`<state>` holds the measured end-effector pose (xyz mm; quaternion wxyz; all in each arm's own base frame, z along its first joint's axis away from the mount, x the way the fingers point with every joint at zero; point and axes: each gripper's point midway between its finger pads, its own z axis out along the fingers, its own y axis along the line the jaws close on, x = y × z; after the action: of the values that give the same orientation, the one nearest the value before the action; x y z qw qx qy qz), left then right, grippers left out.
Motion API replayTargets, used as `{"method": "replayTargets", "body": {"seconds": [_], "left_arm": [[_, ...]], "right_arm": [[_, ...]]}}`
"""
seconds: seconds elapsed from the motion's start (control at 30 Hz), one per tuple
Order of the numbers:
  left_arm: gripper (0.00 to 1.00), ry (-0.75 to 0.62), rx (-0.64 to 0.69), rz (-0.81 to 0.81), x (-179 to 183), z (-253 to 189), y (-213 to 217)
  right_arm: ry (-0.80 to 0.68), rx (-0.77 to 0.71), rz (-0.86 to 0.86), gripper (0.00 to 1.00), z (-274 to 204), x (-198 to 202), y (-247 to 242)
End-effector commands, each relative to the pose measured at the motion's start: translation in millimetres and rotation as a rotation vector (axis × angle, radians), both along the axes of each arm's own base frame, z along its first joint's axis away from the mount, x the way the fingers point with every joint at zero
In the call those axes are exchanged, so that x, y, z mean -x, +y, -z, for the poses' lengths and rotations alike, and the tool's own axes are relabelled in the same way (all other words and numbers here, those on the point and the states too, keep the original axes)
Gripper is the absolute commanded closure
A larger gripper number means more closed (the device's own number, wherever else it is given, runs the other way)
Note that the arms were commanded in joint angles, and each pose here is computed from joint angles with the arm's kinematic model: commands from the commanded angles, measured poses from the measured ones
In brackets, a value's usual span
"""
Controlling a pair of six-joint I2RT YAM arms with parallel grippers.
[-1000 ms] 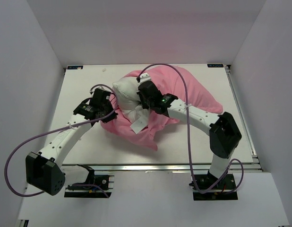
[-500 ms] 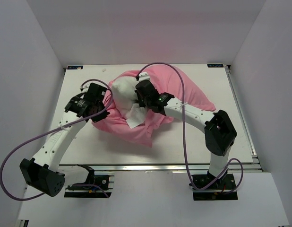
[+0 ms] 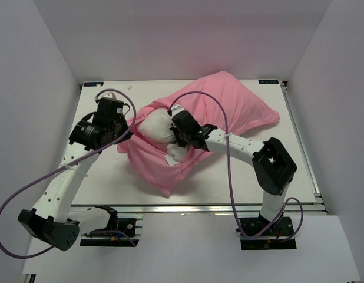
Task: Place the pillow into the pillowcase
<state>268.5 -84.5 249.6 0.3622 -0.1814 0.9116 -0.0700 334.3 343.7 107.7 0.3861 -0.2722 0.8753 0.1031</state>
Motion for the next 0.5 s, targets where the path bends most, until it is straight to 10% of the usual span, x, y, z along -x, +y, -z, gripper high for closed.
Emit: {"method": "replayTargets", "body": {"seconds": [0.0, 0.27, 0.47], "left_arm": [[1.00, -0.283, 0.037, 0.014, -44.7, -79.5, -5.9], [1.00, -0.623, 0.032, 0.030, -88.2, -217.5, -10.7], [1.00, -0.499, 0.074, 0.122, -88.7, -158.9, -32.4]], "right_arm": [[0.150, 0.333, 0.006, 1.00, 67.9, 23.7, -49.2], [0.194, 0.581, 0.066, 1.00, 111.6, 22.8, -67.6], [0.182, 0.166, -0.080, 1.00, 61.0, 12.0, 25.8]]}}
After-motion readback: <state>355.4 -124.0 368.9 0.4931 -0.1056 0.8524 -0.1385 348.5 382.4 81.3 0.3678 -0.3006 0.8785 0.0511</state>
